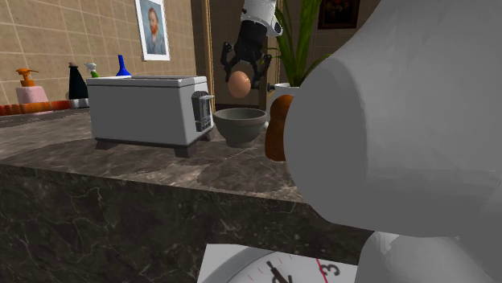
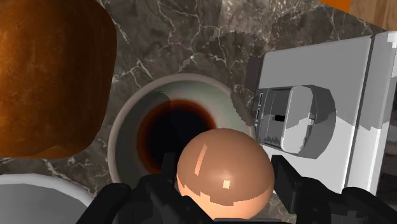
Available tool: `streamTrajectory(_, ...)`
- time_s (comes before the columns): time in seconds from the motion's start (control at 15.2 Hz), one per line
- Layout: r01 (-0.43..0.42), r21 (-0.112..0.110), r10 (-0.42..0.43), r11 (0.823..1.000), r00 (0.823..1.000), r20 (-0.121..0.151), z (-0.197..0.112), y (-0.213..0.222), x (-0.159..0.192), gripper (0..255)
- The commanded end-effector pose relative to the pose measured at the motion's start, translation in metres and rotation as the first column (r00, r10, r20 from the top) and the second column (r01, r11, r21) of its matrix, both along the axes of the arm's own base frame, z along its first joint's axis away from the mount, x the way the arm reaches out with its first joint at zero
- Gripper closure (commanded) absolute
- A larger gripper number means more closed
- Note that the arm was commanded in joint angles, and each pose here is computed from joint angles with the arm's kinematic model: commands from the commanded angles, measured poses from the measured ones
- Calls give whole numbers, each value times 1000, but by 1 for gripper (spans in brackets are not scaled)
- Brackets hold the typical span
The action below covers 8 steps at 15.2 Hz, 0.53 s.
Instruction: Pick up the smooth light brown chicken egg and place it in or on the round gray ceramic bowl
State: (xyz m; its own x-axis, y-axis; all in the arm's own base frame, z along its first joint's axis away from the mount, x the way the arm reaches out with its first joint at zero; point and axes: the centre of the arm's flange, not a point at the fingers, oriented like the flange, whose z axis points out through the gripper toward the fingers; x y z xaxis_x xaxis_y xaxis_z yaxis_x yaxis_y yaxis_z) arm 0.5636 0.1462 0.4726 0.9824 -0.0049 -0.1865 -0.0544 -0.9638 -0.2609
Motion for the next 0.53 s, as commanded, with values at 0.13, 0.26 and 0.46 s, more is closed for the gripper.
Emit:
streamTrajectory(0.13,0,0,0,1000,1000,1,-22,-1,0,255)
streamTrajectory(0.26,0,0,0,1000,1000,1,-33,-1,0,255)
streamTrajectory(0.46,0,0,0,1000,1000,1,-44,-1,0,255)
